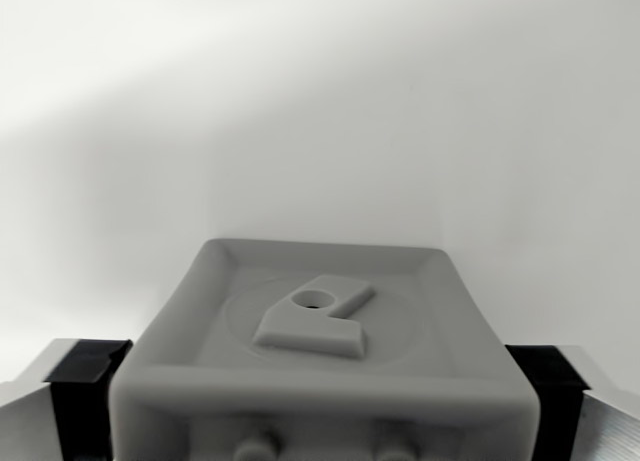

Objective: Destack cube

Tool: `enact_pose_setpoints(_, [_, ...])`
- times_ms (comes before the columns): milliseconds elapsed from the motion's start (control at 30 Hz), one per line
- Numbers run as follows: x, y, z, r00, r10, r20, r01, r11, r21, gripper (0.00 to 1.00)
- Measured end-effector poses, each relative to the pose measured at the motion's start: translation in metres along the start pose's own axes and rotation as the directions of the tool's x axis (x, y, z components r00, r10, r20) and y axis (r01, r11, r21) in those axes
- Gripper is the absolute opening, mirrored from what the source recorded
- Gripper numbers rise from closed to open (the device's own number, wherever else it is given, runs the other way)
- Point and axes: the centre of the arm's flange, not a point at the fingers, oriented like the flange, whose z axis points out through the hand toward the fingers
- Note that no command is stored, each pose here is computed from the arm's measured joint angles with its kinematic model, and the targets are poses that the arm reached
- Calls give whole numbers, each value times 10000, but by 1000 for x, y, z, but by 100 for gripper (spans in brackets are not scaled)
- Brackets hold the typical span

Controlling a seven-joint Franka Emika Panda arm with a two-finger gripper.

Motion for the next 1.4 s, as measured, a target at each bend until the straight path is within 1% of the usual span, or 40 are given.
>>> enact_pose_setpoints(633, [0, 0, 0, 10000, 0, 0, 0, 10000, 0, 100])
enact_pose_setpoints(800, [0, 0, -2, 10000, 0, -5, 0, 10000, 11, 100])
enact_pose_setpoints(967, [0, -1, -10, 10000, 4, -12, -4, 10000, 36, 100])
enact_pose_setpoints(1200, [1, -1, -26, 10000, 10, -9, -10, 10000, 56, 100])
enact_pose_setpoints(1267, [1, -1, -30, 10000, 10, -2, -10, 10000, 51, 100])
enact_pose_setpoints(1400, [1, -1, -44, 10000, 13, 3, -13, 10000, 56, 100])
